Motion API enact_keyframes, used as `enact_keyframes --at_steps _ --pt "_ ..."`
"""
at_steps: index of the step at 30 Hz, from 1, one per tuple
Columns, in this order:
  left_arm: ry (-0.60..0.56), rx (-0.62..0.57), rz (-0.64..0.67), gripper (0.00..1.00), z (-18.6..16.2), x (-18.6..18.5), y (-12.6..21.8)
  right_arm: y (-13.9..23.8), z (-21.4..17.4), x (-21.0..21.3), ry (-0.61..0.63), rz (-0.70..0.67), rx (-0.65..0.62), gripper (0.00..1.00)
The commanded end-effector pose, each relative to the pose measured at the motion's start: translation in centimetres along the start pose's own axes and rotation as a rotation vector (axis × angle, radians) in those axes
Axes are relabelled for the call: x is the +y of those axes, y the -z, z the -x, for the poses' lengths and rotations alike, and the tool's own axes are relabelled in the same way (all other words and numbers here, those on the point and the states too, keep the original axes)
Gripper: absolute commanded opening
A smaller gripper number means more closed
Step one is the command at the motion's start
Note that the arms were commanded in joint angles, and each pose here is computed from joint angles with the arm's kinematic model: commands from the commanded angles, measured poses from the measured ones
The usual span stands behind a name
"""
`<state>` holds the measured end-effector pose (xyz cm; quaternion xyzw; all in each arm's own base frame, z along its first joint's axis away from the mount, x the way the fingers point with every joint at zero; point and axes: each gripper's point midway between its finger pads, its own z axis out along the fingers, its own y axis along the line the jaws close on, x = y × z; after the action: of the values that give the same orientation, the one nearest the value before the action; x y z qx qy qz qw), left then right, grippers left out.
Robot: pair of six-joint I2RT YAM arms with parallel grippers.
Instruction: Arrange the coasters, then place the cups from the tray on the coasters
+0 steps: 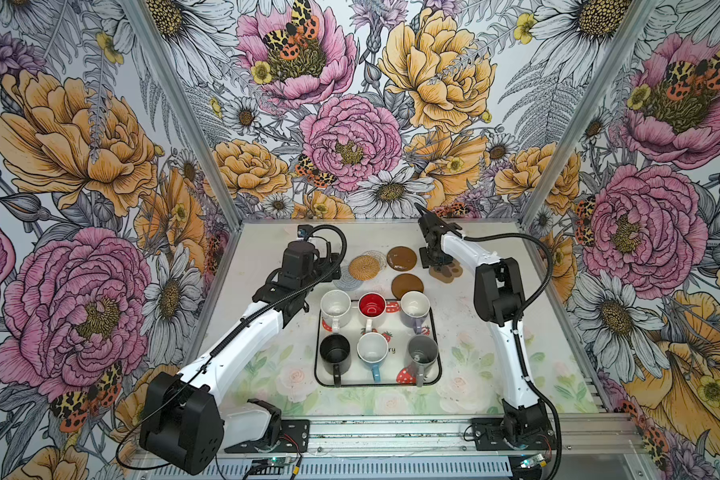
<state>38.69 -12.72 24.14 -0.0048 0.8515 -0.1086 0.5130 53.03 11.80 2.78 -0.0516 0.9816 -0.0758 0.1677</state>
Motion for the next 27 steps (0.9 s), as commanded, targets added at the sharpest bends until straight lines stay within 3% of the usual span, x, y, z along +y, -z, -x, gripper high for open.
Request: enact_keyframes --at_steps 1,14,27 --pt "0.012 -0.035 -0.010 0.93 0.6 -0.2 0.5 -0.5 -1.1 0.1 0.016 0.001 0.035 0.59" --pt "0.014 -0.045 -0.020 0.93 1.0 -0.4 0.8 -0.2 -4.3 -2.6 0.044 0.046 0.116 0.62" --pt "0.016 -0.043 -0.030 0.93 0.9 -0.8 0.9 0.0 -4.7 -4.6 0.002 0.073 0.127 0.62"
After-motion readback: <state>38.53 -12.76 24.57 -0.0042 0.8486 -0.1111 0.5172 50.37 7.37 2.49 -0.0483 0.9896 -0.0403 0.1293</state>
